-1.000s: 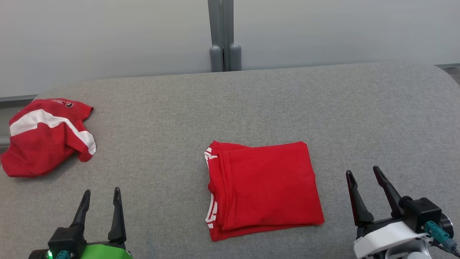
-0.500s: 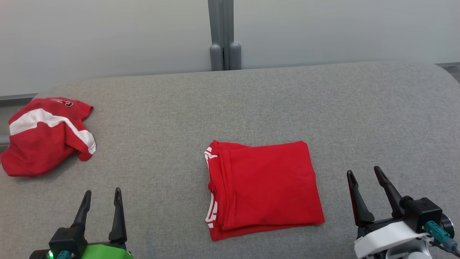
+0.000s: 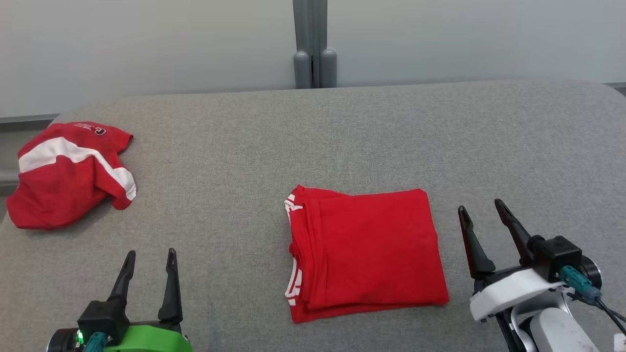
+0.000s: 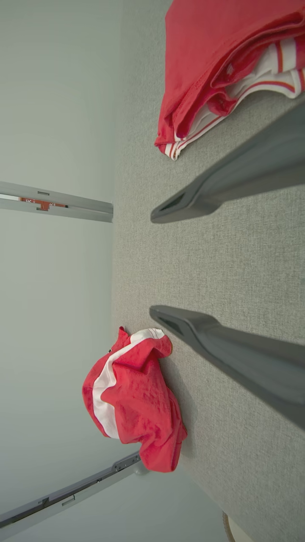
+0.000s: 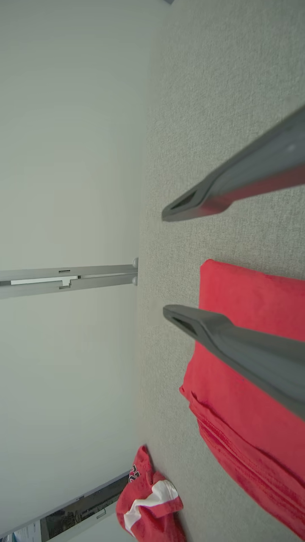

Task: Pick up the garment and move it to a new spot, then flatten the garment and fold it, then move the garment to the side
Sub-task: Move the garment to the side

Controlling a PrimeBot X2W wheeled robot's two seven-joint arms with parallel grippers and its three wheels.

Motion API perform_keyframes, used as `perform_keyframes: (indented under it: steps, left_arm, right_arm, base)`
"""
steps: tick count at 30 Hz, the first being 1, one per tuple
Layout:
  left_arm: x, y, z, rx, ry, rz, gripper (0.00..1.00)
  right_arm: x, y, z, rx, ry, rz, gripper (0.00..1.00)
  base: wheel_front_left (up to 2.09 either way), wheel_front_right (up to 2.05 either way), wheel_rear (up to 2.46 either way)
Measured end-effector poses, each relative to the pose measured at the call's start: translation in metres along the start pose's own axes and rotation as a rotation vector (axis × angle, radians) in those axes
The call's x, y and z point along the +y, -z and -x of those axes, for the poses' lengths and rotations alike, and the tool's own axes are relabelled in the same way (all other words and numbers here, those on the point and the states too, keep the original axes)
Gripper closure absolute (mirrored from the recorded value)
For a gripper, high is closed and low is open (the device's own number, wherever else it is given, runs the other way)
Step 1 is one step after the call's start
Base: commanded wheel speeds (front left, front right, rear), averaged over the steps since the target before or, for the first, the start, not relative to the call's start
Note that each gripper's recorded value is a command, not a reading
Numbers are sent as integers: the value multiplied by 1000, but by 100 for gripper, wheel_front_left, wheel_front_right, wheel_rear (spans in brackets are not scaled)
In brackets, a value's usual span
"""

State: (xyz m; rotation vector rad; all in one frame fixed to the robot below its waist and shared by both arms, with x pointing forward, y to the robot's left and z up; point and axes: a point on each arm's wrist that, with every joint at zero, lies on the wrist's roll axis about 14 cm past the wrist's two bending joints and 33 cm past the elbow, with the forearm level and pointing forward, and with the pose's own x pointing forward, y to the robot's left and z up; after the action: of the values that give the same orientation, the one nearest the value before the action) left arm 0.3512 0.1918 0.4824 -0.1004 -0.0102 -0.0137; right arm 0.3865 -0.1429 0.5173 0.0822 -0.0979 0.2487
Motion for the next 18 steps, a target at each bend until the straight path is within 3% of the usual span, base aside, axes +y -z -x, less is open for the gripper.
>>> perform_keyframes:
  steps: [9,18]
  left_arm:
    - [1,4,-2,13,-9,3,0]
    - [13,15,-3,49,-51,4,0]
  right_arm:
    - [14,44,-32,136,-54,-8,0]
    - [22,117,-27,367,-54,-56,0]
  base:
    - [0,0,0]
    - [0,0,0]
